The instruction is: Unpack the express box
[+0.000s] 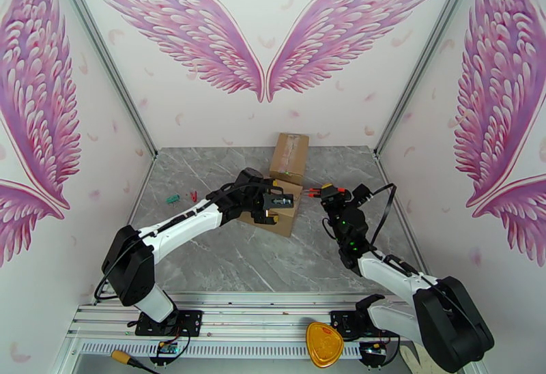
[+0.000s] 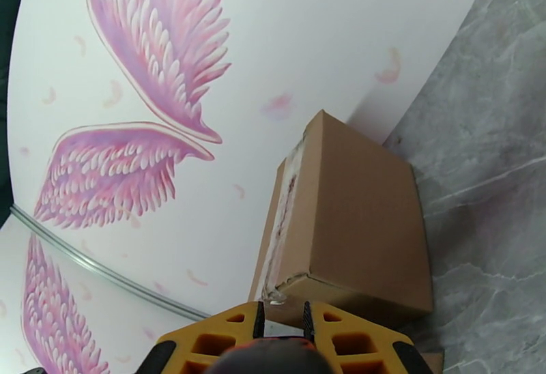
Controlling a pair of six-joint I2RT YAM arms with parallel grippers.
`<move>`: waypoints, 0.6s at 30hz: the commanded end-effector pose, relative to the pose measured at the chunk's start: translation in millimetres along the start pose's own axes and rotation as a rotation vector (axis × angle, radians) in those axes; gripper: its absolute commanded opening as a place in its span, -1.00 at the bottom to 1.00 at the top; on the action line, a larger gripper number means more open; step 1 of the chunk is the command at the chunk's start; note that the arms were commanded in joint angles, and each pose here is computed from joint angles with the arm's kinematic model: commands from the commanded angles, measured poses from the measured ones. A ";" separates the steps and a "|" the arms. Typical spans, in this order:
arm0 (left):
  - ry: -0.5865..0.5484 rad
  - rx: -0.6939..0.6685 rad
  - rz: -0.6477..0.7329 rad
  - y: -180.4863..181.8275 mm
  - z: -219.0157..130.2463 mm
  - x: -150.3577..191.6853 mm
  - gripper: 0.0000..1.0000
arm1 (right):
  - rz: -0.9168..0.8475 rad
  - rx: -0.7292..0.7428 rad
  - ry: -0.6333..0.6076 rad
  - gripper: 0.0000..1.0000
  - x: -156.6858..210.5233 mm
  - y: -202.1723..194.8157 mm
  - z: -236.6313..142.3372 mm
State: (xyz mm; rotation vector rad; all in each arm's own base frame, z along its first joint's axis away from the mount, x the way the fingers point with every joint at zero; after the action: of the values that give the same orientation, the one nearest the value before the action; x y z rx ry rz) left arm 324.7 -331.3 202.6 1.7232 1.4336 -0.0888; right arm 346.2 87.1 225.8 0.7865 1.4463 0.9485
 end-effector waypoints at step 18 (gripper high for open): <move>-0.034 -0.062 -0.020 7.8 13.1 7.2 0.98 | 0.134 0.025 0.250 -1.00 28.3 -6.1 -12.0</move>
State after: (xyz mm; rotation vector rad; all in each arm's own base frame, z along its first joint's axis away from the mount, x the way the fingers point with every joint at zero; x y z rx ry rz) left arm 326.3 -333.1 194.3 1.6980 1.4340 -0.1207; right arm 339.6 86.1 216.3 0.8493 1.5153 1.0528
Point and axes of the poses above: each hand's point on the last joint's axis, 136 mm out from that joint toward the fingers, its own z axis out along the fingers, its own y axis along the line the jaws close on, x = y × z, the point moved 2 cm from there along -z, back along the fingers, and after that the axes turned 1 degree about z, right-handed, at the moved point
